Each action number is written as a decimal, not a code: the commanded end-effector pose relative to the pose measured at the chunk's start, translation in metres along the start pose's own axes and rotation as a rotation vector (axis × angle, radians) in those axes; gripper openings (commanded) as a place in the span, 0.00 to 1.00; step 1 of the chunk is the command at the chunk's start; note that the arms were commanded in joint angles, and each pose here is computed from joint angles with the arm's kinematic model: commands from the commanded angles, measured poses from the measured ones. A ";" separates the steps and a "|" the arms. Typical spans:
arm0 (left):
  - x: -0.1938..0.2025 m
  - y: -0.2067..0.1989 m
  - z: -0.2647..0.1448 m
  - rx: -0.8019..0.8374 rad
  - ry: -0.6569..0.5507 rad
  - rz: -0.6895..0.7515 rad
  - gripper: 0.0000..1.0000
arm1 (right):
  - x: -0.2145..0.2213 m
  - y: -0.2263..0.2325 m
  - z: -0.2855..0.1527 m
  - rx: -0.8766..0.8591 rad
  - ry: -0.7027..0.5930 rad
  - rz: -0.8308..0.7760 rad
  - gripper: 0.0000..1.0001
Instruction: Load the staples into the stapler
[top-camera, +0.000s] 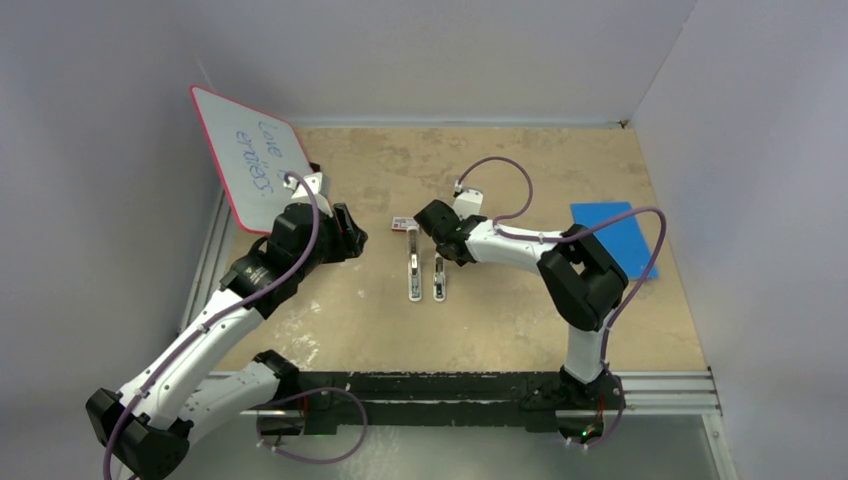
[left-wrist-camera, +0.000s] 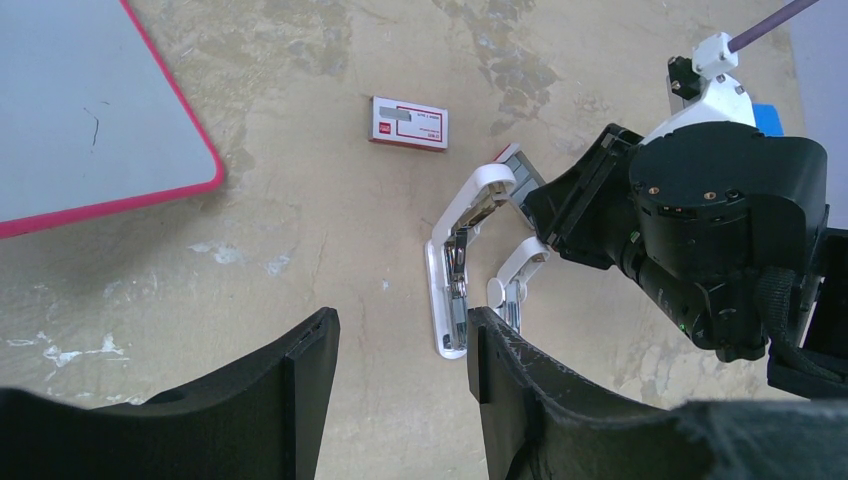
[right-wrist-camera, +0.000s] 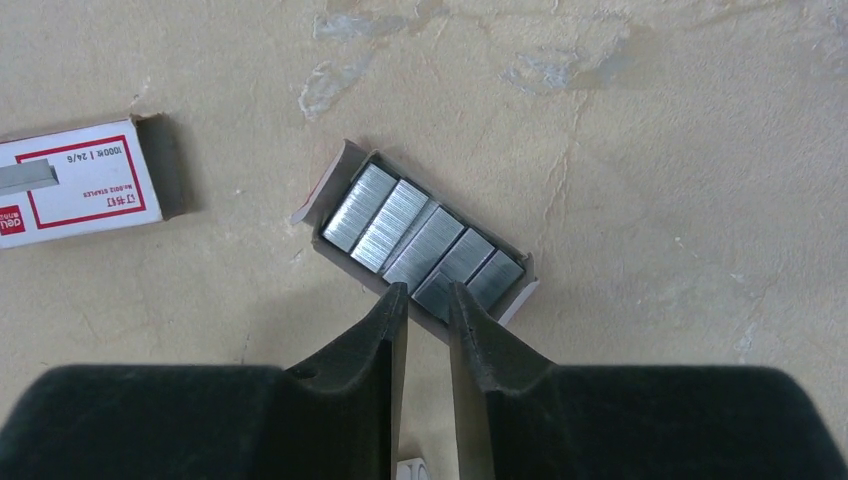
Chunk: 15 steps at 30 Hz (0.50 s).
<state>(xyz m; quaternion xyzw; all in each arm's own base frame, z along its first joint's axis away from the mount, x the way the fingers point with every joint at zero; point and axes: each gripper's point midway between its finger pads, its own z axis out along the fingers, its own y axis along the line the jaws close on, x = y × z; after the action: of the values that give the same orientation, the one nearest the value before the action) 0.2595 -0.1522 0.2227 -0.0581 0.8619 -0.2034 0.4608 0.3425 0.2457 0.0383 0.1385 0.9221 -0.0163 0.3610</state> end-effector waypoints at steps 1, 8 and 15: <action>-0.009 -0.005 -0.001 0.020 -0.028 -0.008 0.50 | -0.014 0.001 -0.004 0.019 -0.028 0.026 0.25; -0.009 -0.004 -0.001 0.018 -0.031 -0.009 0.50 | -0.010 -0.001 0.003 0.039 -0.016 0.014 0.32; -0.009 -0.004 0.000 0.017 -0.029 -0.008 0.50 | -0.007 -0.002 0.007 0.045 -0.009 0.010 0.35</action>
<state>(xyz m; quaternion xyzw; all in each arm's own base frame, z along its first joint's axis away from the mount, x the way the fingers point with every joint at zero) 0.2595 -0.1522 0.2227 -0.0581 0.8619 -0.2034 0.4608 0.3445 0.2417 0.0268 0.1396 0.9250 -0.0353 0.3517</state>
